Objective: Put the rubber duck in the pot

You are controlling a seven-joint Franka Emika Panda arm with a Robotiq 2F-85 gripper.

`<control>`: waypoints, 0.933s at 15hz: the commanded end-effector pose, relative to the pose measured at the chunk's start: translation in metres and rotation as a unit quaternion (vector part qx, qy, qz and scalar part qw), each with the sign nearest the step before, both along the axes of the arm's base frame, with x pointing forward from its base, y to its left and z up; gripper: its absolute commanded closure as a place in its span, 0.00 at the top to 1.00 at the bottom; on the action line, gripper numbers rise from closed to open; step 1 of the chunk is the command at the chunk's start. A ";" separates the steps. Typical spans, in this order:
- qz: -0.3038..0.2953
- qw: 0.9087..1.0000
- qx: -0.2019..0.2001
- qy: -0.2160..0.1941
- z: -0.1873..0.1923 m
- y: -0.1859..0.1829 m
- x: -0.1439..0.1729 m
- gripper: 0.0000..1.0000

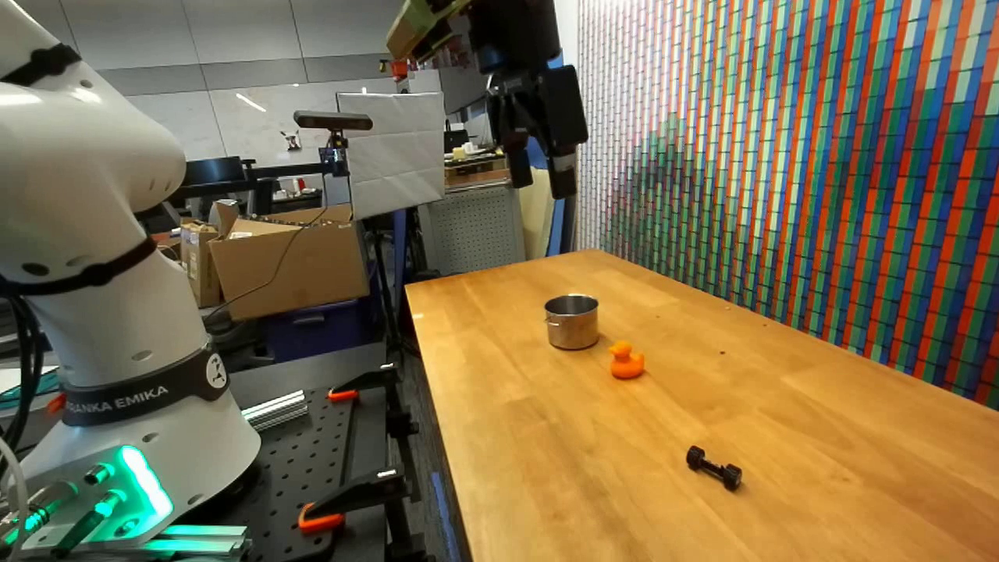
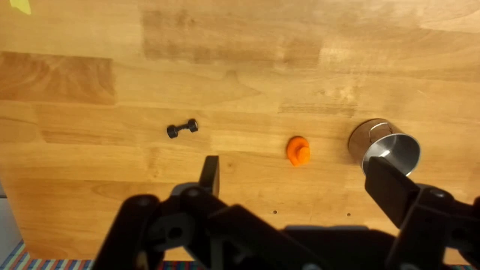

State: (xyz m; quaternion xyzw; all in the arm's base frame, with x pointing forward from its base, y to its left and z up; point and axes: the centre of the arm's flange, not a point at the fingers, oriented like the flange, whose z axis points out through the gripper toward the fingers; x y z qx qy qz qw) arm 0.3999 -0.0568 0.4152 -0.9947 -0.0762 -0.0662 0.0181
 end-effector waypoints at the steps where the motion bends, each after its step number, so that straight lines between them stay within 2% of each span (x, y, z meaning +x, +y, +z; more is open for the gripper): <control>1: 0.017 0.999 -0.007 -0.029 -0.015 0.043 0.072 1.00; 4: 0.023 0.999 -0.022 -0.042 -0.045 0.078 0.114 1.00; 6: 0.016 0.999 -0.029 -0.035 -0.071 0.087 0.132 1.00; 10: 0.000 0.999 -0.046 -0.008 -0.128 0.076 0.157 1.00; 14: -0.011 0.999 -0.040 0.021 -0.180 0.075 0.162 1.00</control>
